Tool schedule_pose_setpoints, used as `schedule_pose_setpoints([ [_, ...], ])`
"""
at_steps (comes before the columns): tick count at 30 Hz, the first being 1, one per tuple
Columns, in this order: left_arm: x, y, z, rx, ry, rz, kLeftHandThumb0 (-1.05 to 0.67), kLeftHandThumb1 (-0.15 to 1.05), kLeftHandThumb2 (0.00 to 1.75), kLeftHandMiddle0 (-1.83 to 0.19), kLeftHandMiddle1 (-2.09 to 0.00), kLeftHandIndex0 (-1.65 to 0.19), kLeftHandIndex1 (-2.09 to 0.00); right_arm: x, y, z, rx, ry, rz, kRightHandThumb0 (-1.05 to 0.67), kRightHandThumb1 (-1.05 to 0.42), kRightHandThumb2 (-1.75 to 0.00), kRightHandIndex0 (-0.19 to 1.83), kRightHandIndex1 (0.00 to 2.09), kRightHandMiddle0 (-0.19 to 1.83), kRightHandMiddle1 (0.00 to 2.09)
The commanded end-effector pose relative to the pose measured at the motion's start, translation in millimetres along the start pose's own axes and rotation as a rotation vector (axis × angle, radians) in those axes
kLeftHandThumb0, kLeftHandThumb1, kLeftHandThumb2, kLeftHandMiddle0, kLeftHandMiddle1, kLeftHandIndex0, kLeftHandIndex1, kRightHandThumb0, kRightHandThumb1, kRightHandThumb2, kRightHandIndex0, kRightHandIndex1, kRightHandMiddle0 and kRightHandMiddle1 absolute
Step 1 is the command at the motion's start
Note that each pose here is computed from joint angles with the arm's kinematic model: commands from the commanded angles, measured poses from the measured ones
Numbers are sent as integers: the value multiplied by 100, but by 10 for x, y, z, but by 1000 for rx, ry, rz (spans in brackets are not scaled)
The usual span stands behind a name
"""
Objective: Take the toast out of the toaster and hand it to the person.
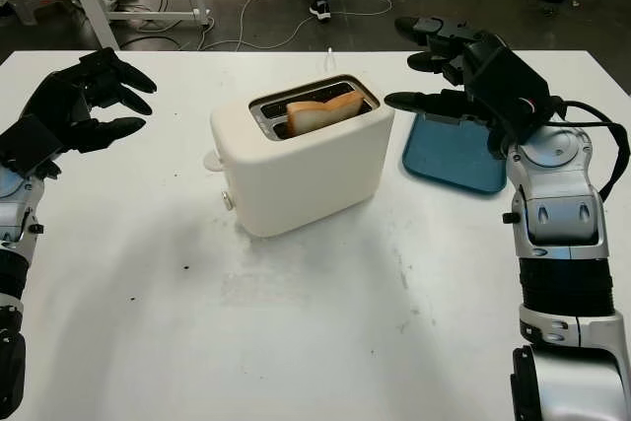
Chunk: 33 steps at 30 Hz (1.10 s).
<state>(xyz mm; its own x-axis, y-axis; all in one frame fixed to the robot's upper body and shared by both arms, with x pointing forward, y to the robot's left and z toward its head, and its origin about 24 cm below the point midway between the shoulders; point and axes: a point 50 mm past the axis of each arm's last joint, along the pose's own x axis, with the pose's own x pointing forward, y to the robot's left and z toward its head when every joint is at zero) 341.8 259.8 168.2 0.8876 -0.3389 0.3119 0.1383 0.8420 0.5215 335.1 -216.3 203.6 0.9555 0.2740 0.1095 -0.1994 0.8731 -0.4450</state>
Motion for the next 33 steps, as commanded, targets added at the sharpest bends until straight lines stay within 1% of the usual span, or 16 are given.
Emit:
schedule_pose_setpoints([
  [1, 14, 6, 18, -6, -15, 13, -105, 92, 6, -38, -136, -35, -124, 16, 8, 31, 7, -18, -2, -32, -72, 0, 7, 85, 49, 1],
  [3, 12, 6, 15, -10, -12, 13, -105, 92, 6, -38, -135, -35, -124, 19, -5, 63, -11, -33, -2, -33, -71, 0, 7, 85, 49, 1],
  [6, 10, 7, 13, -20, -9, 10, -105, 92, 4, -38, -135, -36, -124, 55, -58, 162, -60, -69, 1, -42, -70, 0, 10, 86, 51, 2],
  [9, 12, 6, 14, -21, -9, 8, -105, 92, 4, -38, -135, -36, -123, 126, -114, 309, -112, -129, 7, -35, -68, 0, 15, 87, 55, 4],
  [12, 12, 1, 14, -21, -9, 9, -105, 92, 4, -38, -135, -36, -124, 220, -155, 509, -267, -211, 8, -32, -64, 0, 21, 89, 63, 8],
  [13, 13, -1, 14, -21, -9, 9, -105, 92, 4, -38, -135, -36, -124, 258, -160, 579, -323, -233, 14, -32, -60, -1, 30, 89, 69, 11],
  [15, 13, -4, 13, -26, -9, 10, -105, 92, 4, -38, -135, -36, -123, 322, -161, 685, -376, -265, 38, -28, -59, 0, 38, 84, 72, 12],
  [17, 13, -5, 12, -31, -9, 11, -105, 92, 3, -38, -135, -36, -123, 390, -152, 783, -410, -310, 58, -13, -55, -1, 49, 84, 79, 15],
  [19, 13, -6, 13, -30, -11, 12, -105, 92, 3, -37, -135, -36, -123, 451, -131, 871, -476, -340, 63, -13, -52, 0, 61, 79, 85, 18],
  [20, 13, -6, 13, -30, -12, 12, -105, 92, 3, -37, -135, -36, -123, 482, -111, 910, -510, -357, 65, -18, -51, 0, 75, 69, 92, 18],
  [21, 14, -7, 12, -31, -11, 11, -105, 92, 3, -37, -135, -36, -124, 512, -87, 940, -542, -376, 73, -19, -49, 0, 83, 64, 96, 18],
  [24, 18, -5, 15, -28, -9, 11, -105, 92, 3, -37, -136, -36, -124, 596, -15, 978, -614, -375, 113, -27, -49, 0, 98, 54, 104, 17],
  [27, 20, -4, 17, -35, -10, 15, -105, 92, 2, -38, -136, -37, -124, 670, 73, 977, -675, -348, 178, -36, -50, 0, 99, 46, 104, 14],
  [29, 19, 0, 18, -34, -12, 13, -105, 92, 2, -38, -136, -37, -123, 693, 133, 971, -739, -334, 222, -47, -55, -2, 96, 42, 100, 10],
  [30, 20, 2, 19, -31, -11, 12, -105, 92, 2, -38, -136, -37, -123, 702, 162, 963, -757, -318, 244, -49, -57, -2, 95, 41, 98, 9],
  [33, 23, 6, 23, -23, -13, 9, -105, 92, 3, -38, -136, -37, -123, 720, 231, 942, -781, -294, 287, -41, -60, -2, 91, 37, 94, 6],
])
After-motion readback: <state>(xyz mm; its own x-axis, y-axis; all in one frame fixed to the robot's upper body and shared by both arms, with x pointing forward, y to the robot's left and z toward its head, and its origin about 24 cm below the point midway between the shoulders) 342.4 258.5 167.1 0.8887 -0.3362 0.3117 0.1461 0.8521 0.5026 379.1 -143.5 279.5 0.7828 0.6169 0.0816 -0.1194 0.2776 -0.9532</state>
